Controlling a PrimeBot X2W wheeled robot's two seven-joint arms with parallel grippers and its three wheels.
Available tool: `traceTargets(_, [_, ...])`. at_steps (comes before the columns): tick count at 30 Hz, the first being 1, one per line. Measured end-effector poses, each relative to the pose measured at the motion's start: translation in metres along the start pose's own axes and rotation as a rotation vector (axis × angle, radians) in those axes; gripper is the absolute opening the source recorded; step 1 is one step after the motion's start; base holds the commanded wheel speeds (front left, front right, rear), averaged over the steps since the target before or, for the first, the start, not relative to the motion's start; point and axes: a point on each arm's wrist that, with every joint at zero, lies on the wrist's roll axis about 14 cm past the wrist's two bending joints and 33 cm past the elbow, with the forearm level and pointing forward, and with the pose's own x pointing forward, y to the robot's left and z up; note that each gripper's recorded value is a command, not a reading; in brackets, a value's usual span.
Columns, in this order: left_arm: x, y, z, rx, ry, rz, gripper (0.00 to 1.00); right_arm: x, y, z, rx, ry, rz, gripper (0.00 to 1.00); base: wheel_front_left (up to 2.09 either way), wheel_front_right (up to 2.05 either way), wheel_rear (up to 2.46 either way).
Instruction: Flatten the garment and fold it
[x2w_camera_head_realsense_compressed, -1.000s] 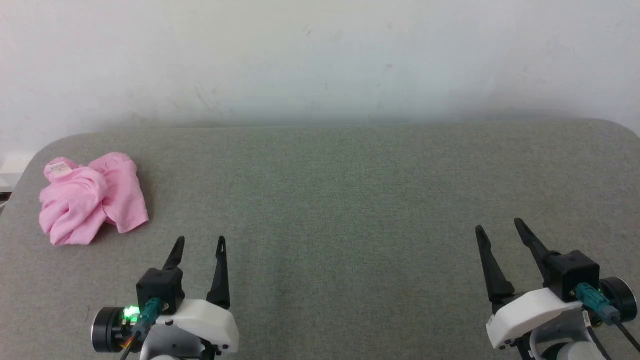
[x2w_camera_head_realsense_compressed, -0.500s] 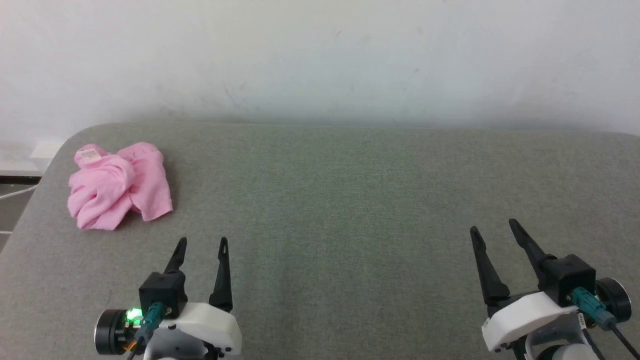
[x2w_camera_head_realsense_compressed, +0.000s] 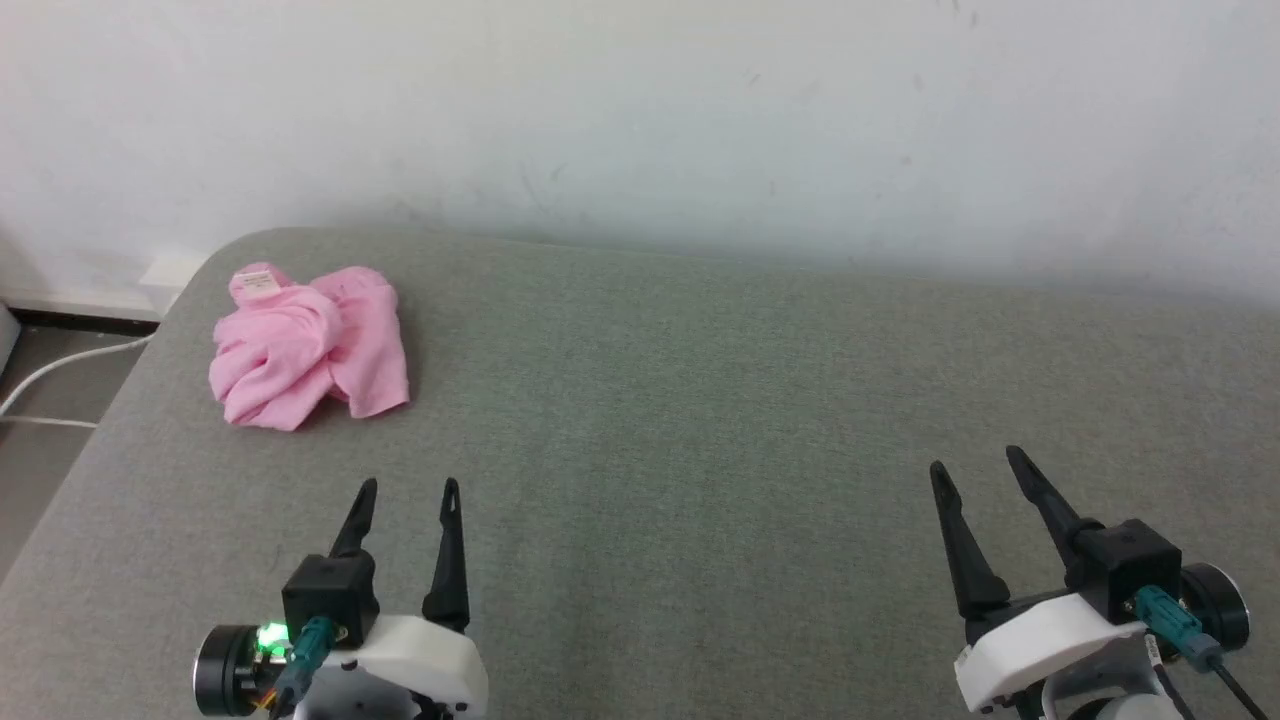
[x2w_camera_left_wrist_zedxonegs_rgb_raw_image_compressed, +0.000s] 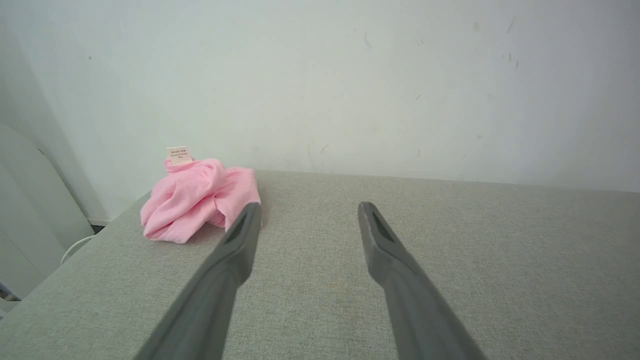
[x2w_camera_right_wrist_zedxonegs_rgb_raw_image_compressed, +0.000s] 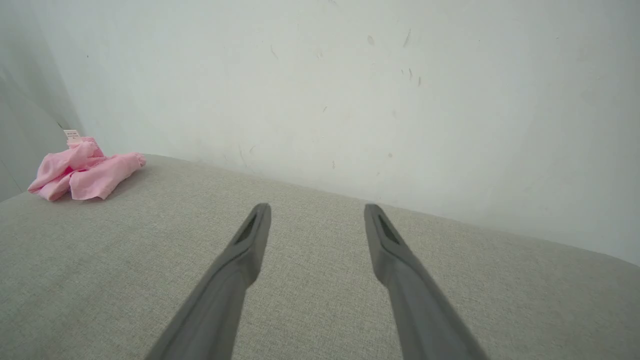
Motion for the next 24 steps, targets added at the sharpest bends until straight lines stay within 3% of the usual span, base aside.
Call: traceTargets(24, [-0.035, 0.042, 0.003, -0.008, -0.04, 0.138, 1.0, 0.02, 0.055, 0.002, 0.028, -0.032, 0.17, 1.0, 0.0, 0.0, 0.0])
